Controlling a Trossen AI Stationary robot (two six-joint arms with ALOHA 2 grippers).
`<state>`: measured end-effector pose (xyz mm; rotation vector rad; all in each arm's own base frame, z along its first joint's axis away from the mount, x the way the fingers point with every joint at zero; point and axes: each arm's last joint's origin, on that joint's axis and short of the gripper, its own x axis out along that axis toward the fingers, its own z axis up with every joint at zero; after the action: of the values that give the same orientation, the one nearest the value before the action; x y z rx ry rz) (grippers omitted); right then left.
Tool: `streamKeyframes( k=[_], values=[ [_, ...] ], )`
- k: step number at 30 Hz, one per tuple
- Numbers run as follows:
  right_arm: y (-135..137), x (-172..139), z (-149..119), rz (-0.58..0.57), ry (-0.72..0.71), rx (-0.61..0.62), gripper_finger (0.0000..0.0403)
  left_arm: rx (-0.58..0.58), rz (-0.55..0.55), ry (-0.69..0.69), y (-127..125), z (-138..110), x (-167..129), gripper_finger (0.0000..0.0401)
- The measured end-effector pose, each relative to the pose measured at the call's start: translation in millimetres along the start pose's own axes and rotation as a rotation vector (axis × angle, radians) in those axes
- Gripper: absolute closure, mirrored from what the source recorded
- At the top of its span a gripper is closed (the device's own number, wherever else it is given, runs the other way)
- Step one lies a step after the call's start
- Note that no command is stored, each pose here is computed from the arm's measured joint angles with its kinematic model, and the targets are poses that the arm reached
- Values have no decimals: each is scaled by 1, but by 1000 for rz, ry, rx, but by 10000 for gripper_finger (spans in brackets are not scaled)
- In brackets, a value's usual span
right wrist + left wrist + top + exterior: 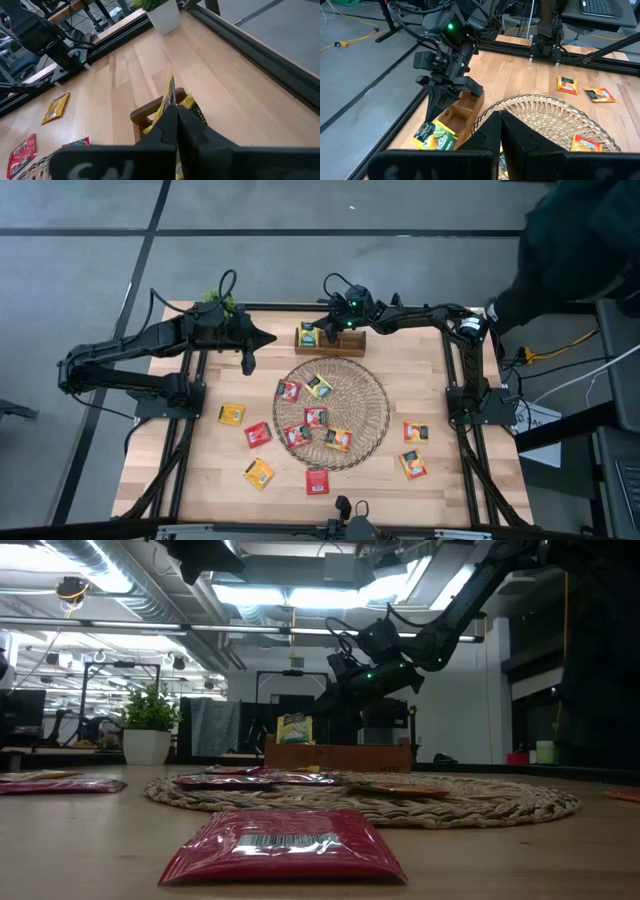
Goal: Pick & Place Tea
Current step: Put the bottom yellow tea bag into the left of the wooden organizer
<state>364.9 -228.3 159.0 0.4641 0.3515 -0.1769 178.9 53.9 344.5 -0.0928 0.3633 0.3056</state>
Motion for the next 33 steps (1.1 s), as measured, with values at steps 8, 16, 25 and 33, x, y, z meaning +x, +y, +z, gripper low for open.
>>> streamKeyframes(
  k=[8,16,25,33],
  values=[
    [-1,0,-2,-66,9,13,355,-1,-1,0,0,0,0,398],
    [-2,0,-4,-69,23,22,320,-1,-1,0,0,0,0,394],
    [6,2,8,113,34,50,320,-14,-1,0,0,0,0,398],
    [27,8,38,251,94,39,345,-16,0,0,0,0,0,395]
  ],
)
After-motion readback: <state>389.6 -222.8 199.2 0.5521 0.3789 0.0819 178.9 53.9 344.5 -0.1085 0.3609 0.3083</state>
